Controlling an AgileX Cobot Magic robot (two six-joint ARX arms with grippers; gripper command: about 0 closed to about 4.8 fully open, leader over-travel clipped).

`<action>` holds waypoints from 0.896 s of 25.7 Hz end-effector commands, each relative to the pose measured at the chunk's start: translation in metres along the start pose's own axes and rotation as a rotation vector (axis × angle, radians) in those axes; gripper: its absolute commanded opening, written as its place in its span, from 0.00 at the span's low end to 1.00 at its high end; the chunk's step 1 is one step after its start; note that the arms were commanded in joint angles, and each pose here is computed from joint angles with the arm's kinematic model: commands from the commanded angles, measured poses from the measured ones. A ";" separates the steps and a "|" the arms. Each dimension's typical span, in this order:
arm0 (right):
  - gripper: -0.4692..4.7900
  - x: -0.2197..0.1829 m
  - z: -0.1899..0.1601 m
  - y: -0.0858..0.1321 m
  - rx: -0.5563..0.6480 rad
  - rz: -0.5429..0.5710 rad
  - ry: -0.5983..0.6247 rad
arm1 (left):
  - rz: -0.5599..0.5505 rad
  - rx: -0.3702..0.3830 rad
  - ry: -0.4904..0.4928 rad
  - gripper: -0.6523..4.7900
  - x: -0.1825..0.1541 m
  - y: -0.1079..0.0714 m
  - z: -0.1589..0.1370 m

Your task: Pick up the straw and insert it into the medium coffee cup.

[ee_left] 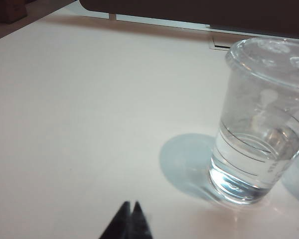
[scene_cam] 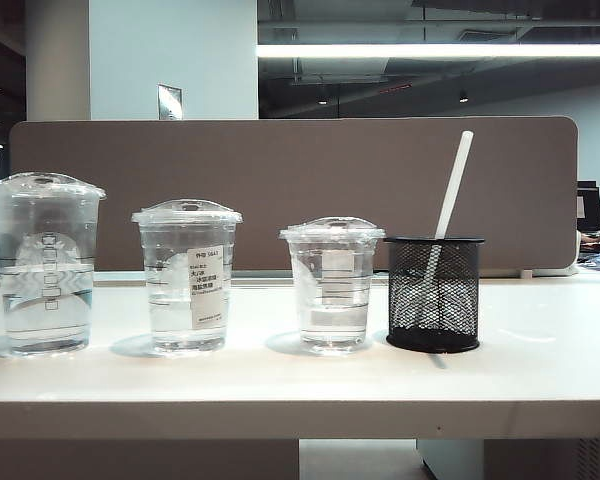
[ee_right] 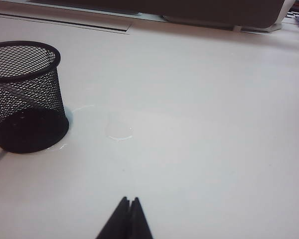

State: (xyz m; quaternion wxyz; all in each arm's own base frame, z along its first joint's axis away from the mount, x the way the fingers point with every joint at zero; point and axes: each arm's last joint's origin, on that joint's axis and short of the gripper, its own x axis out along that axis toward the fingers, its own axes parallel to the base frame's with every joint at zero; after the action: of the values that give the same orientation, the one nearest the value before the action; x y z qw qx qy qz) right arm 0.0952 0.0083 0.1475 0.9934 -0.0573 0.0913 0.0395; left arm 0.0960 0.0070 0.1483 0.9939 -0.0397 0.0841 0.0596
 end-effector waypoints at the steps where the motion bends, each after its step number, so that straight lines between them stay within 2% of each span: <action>1: 0.09 0.001 -0.001 0.000 0.003 0.000 -0.005 | 0.007 -0.001 0.006 0.11 0.000 0.000 0.000; 12: 0.09 0.001 -0.001 0.000 0.003 0.000 -0.005 | 0.007 0.001 0.025 0.11 -0.002 0.000 0.003; 20: 0.09 0.001 -0.001 0.000 0.003 0.000 -0.006 | 0.030 0.018 0.303 0.11 -0.024 -0.003 0.050; 21: 0.09 0.001 -0.001 0.000 0.003 0.000 -0.006 | 0.033 0.016 0.301 0.11 -0.026 -0.004 0.067; 23: 0.09 0.001 -0.001 0.000 0.003 0.000 -0.006 | 0.027 0.012 0.232 0.11 -0.027 -0.005 0.087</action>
State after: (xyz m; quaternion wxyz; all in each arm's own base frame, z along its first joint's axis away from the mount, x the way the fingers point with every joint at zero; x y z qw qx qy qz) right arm 0.0952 0.0083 0.1475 0.9934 -0.0573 0.0913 0.0395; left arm 0.0832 0.0065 0.2287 0.9728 -0.0379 0.2183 0.0670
